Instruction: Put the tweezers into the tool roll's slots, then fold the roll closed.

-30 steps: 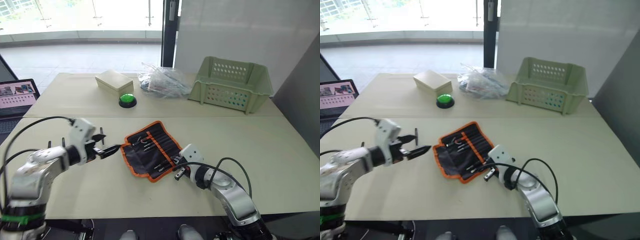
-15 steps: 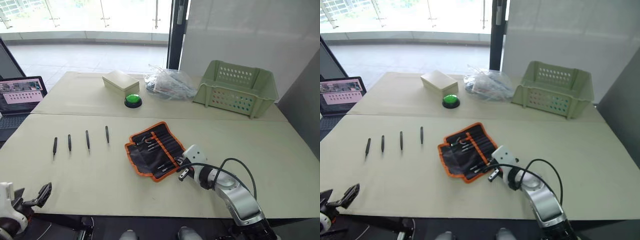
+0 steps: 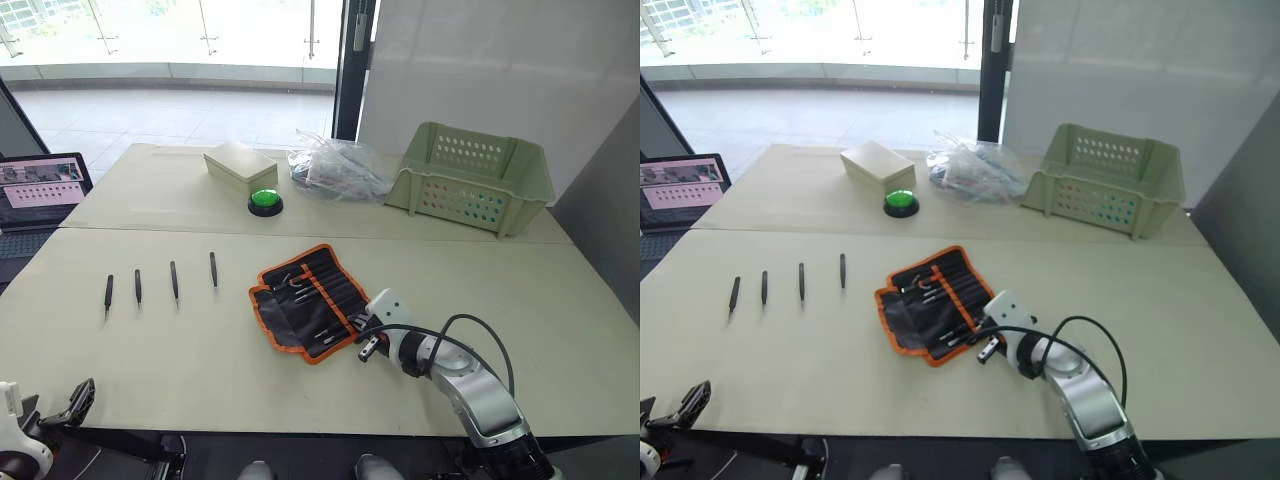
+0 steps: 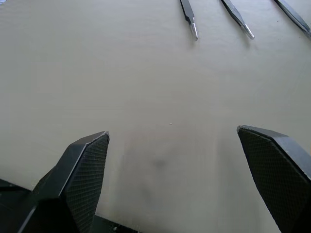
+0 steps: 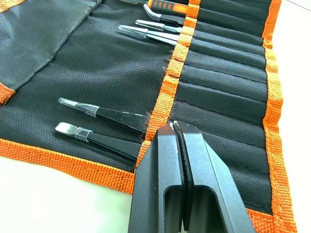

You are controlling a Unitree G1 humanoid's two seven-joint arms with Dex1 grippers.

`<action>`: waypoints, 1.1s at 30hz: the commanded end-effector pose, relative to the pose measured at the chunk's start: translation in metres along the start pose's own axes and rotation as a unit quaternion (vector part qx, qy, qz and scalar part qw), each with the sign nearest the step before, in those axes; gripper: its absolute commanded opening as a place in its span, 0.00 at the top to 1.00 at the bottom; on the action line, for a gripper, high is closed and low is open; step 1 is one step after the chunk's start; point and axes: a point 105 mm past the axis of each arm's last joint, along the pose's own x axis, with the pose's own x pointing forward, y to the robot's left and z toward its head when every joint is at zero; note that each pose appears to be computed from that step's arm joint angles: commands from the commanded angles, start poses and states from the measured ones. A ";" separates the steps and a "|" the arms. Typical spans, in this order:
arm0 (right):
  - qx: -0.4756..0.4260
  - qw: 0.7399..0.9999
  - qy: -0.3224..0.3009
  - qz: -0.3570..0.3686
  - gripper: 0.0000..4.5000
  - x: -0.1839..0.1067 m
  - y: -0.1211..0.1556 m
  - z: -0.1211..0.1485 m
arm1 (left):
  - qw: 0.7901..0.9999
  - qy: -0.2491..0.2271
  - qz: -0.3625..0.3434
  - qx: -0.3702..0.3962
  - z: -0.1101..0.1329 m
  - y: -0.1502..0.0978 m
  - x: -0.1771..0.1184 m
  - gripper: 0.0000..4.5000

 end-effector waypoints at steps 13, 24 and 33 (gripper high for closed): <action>0.024 0.999 0.033 -0.015 1.00 0.000 -0.002 -0.018 | 0.999 0.006 -0.035 0.035 0.011 -0.016 0.106 0.01; 0.023 0.999 0.034 -0.021 1.00 -0.004 -0.002 -0.017 | 0.996 0.020 -0.078 0.032 0.000 -0.041 0.129 0.19; 0.022 0.999 0.034 -0.025 1.00 -0.005 -0.005 -0.017 | 0.994 0.019 -0.103 0.036 -0.002 -0.054 0.133 0.87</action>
